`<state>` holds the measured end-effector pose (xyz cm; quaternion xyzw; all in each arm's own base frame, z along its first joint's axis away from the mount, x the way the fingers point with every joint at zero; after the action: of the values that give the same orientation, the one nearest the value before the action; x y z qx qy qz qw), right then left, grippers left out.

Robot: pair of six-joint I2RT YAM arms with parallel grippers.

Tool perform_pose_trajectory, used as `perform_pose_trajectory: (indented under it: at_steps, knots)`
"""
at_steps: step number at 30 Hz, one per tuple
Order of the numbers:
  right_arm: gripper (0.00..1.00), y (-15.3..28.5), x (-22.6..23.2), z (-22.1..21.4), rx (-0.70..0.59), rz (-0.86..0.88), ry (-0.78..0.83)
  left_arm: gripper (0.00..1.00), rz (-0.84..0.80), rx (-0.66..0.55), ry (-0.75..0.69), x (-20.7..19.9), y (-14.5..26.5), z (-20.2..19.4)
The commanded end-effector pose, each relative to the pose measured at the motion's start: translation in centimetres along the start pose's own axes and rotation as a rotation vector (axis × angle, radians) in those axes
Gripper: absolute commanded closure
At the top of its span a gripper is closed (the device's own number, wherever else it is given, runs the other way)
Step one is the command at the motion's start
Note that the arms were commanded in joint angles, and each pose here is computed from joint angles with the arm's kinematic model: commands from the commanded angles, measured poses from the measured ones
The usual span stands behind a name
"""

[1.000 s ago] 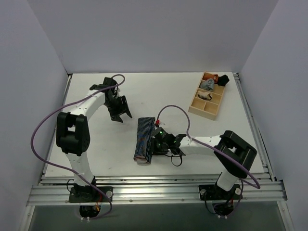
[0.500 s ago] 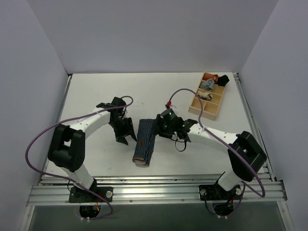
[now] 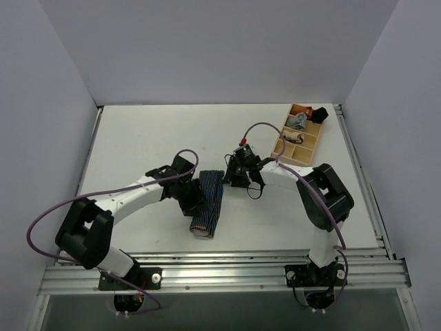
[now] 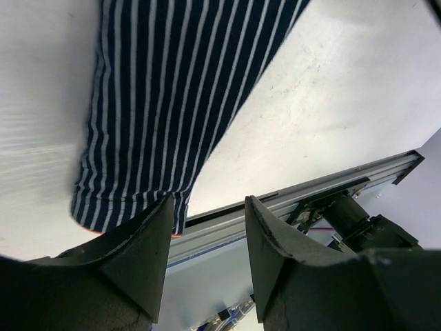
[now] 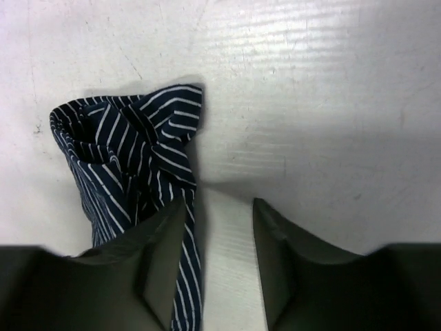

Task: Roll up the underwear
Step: Fold the underwear

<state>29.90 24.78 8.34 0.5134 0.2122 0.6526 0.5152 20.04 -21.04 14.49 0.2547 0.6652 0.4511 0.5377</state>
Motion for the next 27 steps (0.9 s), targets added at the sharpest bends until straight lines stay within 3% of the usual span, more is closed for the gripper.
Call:
perform_pose_trajectory:
  at_steps: [1, 2, 5, 12, 17, 23, 27]
  knots:
    - [0.67, -0.4, 0.6, 0.1, 0.003, 0.069, 0.02, 0.46, -0.084, -0.058, 0.023, -2.0, -0.7, -1.0]
    - [0.77, -0.7, 0.3, -0.1, 0.005, 0.078, 0.018, 0.46, -0.098, -0.073, 0.012, -2.3, -1.1, -1.1]
    - [0.85, -1.0, -0.5, -0.6, 0.016, 0.079, 0.024, 0.46, -0.145, -0.065, 0.0, -2.8, -2.6, -2.3]
    - [0.83, 1.3, -0.6, 0.4, -0.014, 0.119, 0.034, 0.45, -0.202, -0.075, -0.05, -4.3, -3.5, -3.4]
    - [0.74, 3.4, 0.1, 0.6, -0.016, 0.164, 0.039, 0.45, -0.183, -0.058, -0.083, -4.4, -4.1, -3.7]
    - [0.58, 6.5, 1.1, -1.2, 0.008, 0.249, 0.008, 0.44, -0.152, -0.212, -0.153, -6.0, 2.7, -2.7]
    - [0.52, 7.4, 2.5, -4.0, 0.042, 0.288, -0.013, 0.41, -0.113, -0.319, -0.107, -3.4, 6.1, -0.4]
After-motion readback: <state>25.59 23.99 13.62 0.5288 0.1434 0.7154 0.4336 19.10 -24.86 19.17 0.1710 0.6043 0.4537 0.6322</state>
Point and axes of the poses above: each gripper's point midway between its finger pads, its own y axis back along the fingers, its own x axis along the line the jaws close on, z = x × y, the point moved 8 cm from there along y, back along the fingers
